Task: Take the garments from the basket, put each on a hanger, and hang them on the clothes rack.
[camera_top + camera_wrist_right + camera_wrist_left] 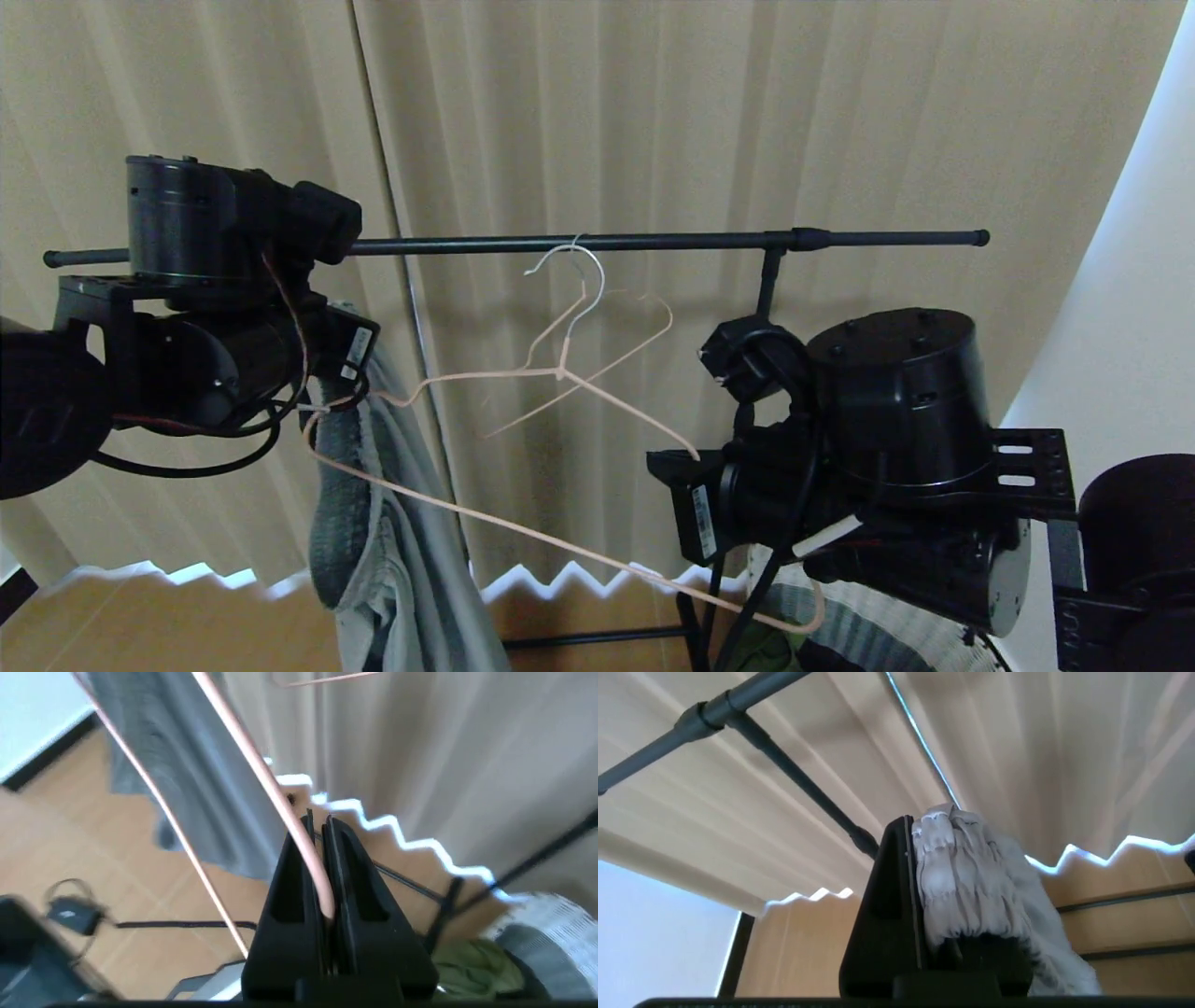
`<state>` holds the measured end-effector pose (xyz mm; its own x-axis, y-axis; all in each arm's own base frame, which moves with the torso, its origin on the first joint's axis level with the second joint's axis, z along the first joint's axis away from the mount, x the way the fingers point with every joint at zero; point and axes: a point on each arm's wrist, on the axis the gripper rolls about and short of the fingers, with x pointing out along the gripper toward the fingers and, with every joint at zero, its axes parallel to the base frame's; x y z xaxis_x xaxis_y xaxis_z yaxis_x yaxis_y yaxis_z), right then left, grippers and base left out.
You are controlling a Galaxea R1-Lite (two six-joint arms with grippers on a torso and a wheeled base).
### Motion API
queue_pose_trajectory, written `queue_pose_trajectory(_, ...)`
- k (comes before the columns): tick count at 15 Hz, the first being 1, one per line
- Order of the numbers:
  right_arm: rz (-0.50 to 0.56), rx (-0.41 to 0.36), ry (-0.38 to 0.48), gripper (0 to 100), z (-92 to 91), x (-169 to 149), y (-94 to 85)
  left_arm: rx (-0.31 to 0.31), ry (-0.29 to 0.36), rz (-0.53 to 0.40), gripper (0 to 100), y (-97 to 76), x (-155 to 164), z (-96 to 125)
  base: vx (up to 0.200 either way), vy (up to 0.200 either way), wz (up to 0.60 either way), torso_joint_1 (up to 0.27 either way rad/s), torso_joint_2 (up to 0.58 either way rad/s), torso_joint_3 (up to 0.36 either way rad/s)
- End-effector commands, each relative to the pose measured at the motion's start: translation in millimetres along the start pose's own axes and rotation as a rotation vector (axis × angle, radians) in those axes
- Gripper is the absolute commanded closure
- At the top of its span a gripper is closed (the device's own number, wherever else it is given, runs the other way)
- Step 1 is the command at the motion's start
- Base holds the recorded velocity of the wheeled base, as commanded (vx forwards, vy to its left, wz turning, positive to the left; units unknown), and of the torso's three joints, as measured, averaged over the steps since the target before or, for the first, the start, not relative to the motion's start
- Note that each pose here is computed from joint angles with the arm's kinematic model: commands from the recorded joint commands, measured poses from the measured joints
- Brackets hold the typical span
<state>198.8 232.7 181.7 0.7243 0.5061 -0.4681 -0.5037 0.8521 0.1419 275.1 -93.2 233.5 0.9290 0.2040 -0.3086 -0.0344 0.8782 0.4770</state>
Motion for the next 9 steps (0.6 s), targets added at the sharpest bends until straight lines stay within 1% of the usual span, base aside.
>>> queue_pose_trajectory(1, -0.049, -0.006, 0.016, 100, 0.9, 7, 0.2, 0.006, 0.006, 0.012, 100, 0.8, -1, -1, 0.000, 0.000, 0.00, 0.000, 0.00, 0.000)
queue_pose_trajectory(2, -0.080, -0.006, 0.016, 100, 4.0, 6, -1.5, 0.013, 0.010, 0.021, 100, 1.0, -1, -2, 0.000, 0.000, 0.00, 0.000, 0.00, 0.000)
queue_pose_trajectory(3, -0.140, 0.008, -0.006, 100, 13.5, 9, -5.0, 0.038, 0.010, 0.026, 100, 3.0, -4, -2, 0.000, 0.000, 0.00, 0.000, 0.00, 0.000)
queue_pose_trajectory(4, -0.162, 0.013, -0.017, 100, 15.5, 13, -4.9, 0.055, 0.012, 0.025, 100, 4.5, -7, -3, 0.000, 0.000, 0.00, 0.000, 0.00, 0.000)
queue_pose_trajectory(5, -0.176, 0.037, -0.038, 100, 19.1, 16, -3.7, 0.077, 0.025, 0.015, 100, 5.8, -12, -3, 0.000, 0.000, 0.00, 0.000, 0.00, 0.000)
queue_pose_trajectory(6, -0.177, 0.063, -0.043, 100, 19.5, 17, -3.0, 0.088, 0.042, 0.008, 100, 6.0, -13, -5, 0.000, 0.000, 0.00, 0.000, 0.00, 0.000)
queue_pose_trajectory(8, -0.164, 0.086, -0.043, 100, 18.1, 16, 1.2, 0.108, 0.076, -0.005, 100, 7.3, -17, -8, 0.000, 0.000, 0.00, 0.000, 0.00, 0.000)
queue_pose_trajectory(9, -0.160, 0.095, -0.045, 100, 17.9, 14, 2.5, 0.105, 0.089, -0.011, 100, 7.4, -18, -10, 0.000, 0.000, 0.00, 0.000, 0.00, 0.000)
